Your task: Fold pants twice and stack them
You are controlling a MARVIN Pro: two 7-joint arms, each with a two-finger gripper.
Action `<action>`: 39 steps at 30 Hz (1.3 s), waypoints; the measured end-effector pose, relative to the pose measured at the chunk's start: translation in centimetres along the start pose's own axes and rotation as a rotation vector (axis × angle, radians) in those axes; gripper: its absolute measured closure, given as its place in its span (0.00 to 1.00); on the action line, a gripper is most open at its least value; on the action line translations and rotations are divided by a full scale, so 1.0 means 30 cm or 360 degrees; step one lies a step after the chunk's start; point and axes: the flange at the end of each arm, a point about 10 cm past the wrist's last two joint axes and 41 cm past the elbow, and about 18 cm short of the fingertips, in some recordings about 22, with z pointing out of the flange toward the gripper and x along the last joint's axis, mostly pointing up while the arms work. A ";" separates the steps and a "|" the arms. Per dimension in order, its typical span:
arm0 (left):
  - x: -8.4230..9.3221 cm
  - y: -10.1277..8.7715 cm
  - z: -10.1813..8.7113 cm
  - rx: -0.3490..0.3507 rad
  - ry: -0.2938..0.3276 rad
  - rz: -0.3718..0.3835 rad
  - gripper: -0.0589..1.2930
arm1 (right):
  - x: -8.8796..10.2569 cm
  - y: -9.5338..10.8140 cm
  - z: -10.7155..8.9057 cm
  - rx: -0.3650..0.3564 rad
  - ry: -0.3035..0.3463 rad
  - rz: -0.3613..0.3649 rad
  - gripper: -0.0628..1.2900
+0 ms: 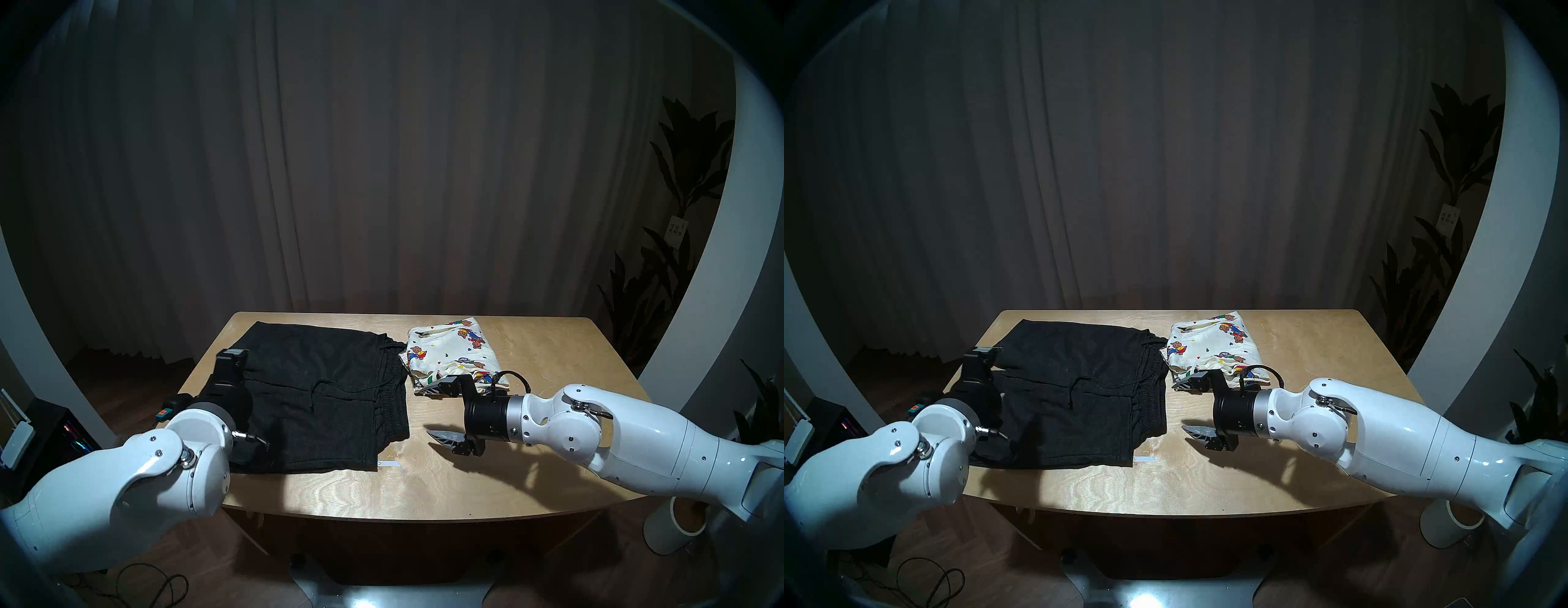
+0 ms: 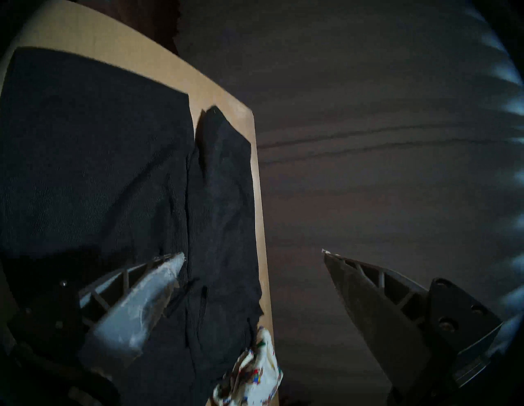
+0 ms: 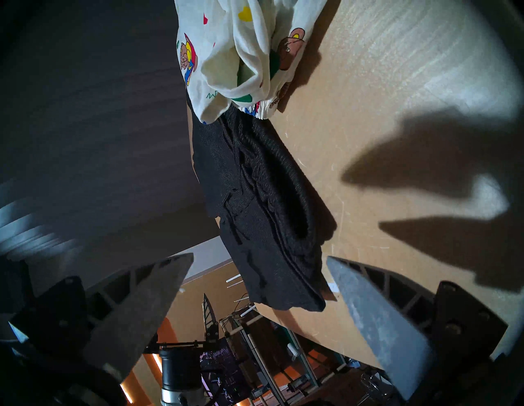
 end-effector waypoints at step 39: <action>0.136 -0.115 0.032 -0.0530 -0.0490 0.0011 0.03 | 0.060 -0.005 0.007 0.0011 -0.0025 -0.0111 0.05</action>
